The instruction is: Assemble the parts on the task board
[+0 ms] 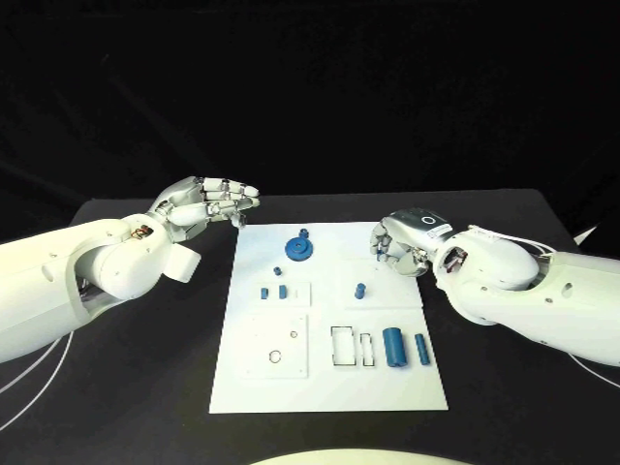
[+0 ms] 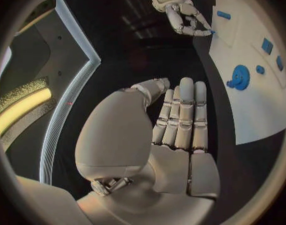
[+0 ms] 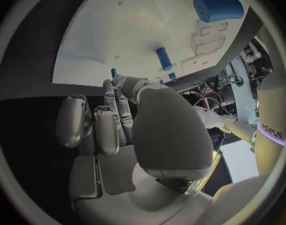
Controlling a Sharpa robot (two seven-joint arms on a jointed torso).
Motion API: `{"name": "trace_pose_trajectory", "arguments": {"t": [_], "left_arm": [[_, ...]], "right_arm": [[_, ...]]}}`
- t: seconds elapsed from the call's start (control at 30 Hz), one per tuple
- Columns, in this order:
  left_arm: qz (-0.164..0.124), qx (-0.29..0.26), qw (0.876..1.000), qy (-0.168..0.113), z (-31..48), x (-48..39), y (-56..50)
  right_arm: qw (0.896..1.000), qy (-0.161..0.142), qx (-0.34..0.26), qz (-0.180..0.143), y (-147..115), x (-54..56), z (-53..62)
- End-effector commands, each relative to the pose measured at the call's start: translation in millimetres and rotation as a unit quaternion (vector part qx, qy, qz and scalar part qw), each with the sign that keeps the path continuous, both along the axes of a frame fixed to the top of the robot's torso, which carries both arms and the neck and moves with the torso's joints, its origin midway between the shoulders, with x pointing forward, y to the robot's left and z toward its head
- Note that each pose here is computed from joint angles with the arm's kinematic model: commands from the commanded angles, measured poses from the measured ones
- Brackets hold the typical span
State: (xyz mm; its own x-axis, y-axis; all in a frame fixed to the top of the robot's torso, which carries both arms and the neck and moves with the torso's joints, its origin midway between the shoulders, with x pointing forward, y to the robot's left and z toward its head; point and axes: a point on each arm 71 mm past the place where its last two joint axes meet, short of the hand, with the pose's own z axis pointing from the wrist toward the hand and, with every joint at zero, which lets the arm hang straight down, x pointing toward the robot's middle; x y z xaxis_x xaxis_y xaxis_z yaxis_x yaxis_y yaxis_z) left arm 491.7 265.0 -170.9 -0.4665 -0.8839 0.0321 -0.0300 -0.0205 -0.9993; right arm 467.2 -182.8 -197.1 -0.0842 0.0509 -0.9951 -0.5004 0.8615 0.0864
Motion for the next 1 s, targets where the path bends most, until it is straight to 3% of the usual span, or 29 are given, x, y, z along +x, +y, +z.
{"name": "trace_pose_trajectory", "arguments": {"t": [0.03,0.27,0.6,0.8,1.0], "left_arm": [[-0.002,-0.002,1.0,-0.003,0.9,0.3,-0.6],[-0.002,-0.003,1.0,-0.003,0.6,0.9,-1.6],[-0.004,-0.005,1.0,-0.005,0.1,1.1,-5.7],[-0.003,-0.007,1.0,-0.004,-0.5,2.0,-8.1],[-0.003,-0.008,1.0,-0.002,-1.5,3.0,-10.5]], "right_arm": [[1.0,-0.012,0.019,0.007,2,-4.4,6.0],[0.997,-0.019,0.061,0.044,22,-24.0,16.5],[0.988,-0.015,0.101,0.115,66,-55.2,20.6],[0.984,-0.005,0.103,0.143,89,-64.1,13.7],[0.983,0.013,0.101,0.154,101,-69.4,-4.6]]}}
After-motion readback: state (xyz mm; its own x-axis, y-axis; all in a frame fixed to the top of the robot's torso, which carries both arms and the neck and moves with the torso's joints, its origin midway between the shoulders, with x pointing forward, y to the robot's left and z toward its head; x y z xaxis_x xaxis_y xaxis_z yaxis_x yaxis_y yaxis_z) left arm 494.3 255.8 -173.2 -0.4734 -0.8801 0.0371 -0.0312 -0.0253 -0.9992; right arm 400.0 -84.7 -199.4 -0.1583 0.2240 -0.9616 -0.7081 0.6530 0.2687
